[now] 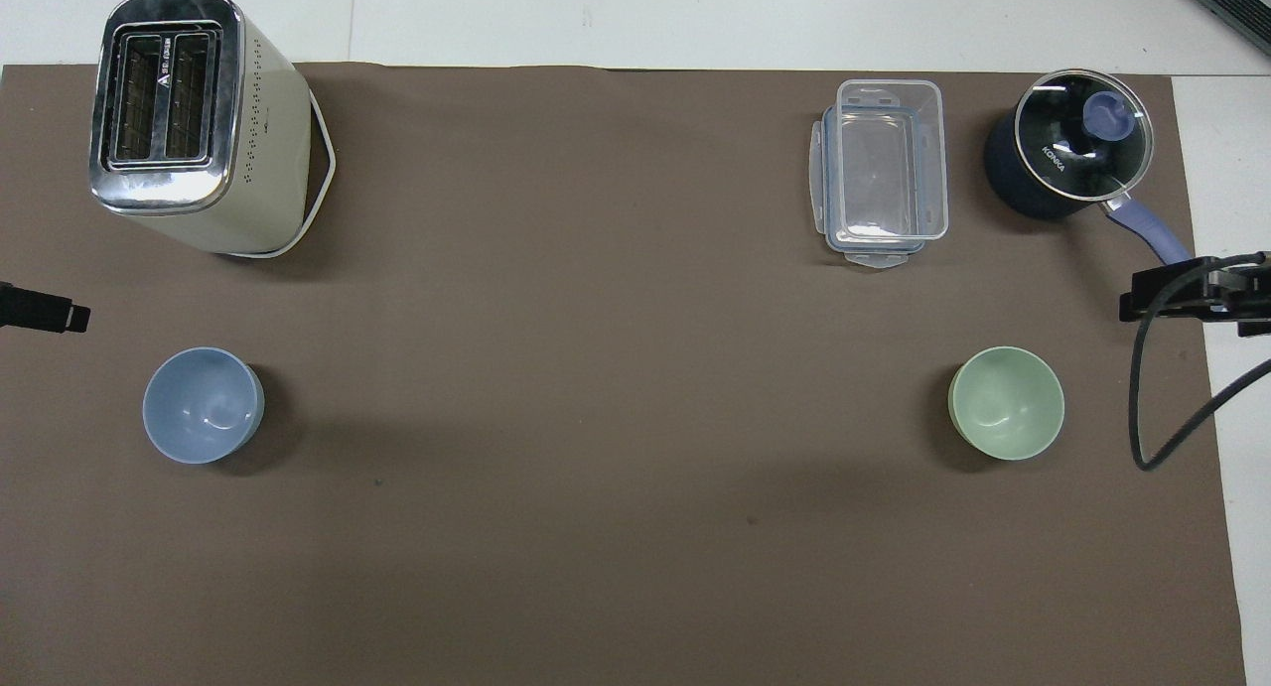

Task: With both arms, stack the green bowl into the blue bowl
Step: 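Reach the left gripper to the blue bowl rim and grasp it, then slide the blue bowl with the left gripper toward the table center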

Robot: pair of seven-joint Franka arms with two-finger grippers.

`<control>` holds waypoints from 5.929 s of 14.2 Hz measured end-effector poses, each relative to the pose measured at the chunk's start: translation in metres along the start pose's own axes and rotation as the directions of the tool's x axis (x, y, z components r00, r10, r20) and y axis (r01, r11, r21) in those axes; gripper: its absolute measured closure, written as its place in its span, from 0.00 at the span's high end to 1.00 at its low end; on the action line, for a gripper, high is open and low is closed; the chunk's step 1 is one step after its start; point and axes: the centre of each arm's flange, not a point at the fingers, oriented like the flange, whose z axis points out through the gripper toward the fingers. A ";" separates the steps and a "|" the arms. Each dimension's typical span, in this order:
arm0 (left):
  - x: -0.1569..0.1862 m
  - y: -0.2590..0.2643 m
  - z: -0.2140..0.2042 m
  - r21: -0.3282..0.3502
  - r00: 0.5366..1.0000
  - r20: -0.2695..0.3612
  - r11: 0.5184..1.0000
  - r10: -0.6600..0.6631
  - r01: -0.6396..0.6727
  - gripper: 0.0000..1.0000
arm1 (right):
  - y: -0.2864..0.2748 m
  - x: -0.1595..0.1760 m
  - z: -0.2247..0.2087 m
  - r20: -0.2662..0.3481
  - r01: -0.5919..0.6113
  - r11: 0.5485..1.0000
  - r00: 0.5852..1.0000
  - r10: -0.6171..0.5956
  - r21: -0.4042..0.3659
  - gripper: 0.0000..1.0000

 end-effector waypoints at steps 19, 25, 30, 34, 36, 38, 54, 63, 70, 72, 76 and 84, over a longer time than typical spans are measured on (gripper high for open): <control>-0.052 -0.116 0.204 -0.232 0.997 0.033 0.971 0.073 -0.064 1.00 | 0.000 0.000 0.000 0.000 0.000 1.000 1.000 0.000 0.000 1.00; -0.060 -0.111 0.239 -0.281 0.997 0.053 0.959 0.047 -0.030 1.00 | 0.000 0.000 0.000 0.000 0.000 1.000 1.000 0.000 0.000 1.00; -0.060 -0.112 0.243 -0.303 0.999 0.042 0.953 0.020 -0.007 0.97 | 0.000 0.000 0.000 0.000 0.000 1.000 1.000 0.000 0.000 1.00; -0.061 -0.114 0.242 -0.311 0.999 0.035 0.950 0.007 0.004 0.63 | 0.000 0.000 0.000 0.000 0.000 1.000 1.000 0.000 0.000 1.00; -0.064 -0.118 0.242 -0.319 1.000 0.028 0.948 -0.012 0.020 0.38 | 0.000 0.000 0.000 0.000 0.000 1.000 1.000 0.000 0.000 1.00; -0.067 -0.123 0.241 -0.327 1.000 0.017 0.945 -0.024 0.028 0.14 | 0.000 0.000 0.000 0.000 0.000 1.000 1.000 0.000 0.000 1.00; -0.032 -0.001 0.171 -0.274 0.999 -0.025 0.961 0.024 -0.030 0.04 | 0.000 0.000 0.000 0.000 0.000 1.000 1.000 0.000 0.000 1.00; 0.005 0.222 0.192 -0.075 0.980 0.027 0.977 -0.196 0.198 0.04 | 0.000 0.000 0.000 0.000 0.000 1.000 1.000 0.000 0.000 1.00; -0.008 0.364 0.208 -0.036 0.945 0.025 0.944 -0.326 0.327 0.04 | 0.000 0.000 0.000 0.000 0.000 1.000 1.000 0.000 0.000 1.00; -0.007 0.380 0.222 -0.046 0.948 0.009 0.947 -0.319 0.319 0.04 | 0.000 0.000 0.000 0.000 0.000 1.000 1.000 0.000 0.000 1.00; -0.003 0.383 0.238 -0.045 0.948 0.005 0.947 -0.319 0.318 0.04 | 0.000 0.000 0.000 0.000 0.000 1.000 1.000 0.000 0.000 1.00; -0.002 0.382 0.249 -0.040 0.948 0.008 0.947 -0.319 0.319 0.09 | 0.000 0.000 0.000 0.000 0.000 1.000 1.000 0.000 0.000 1.00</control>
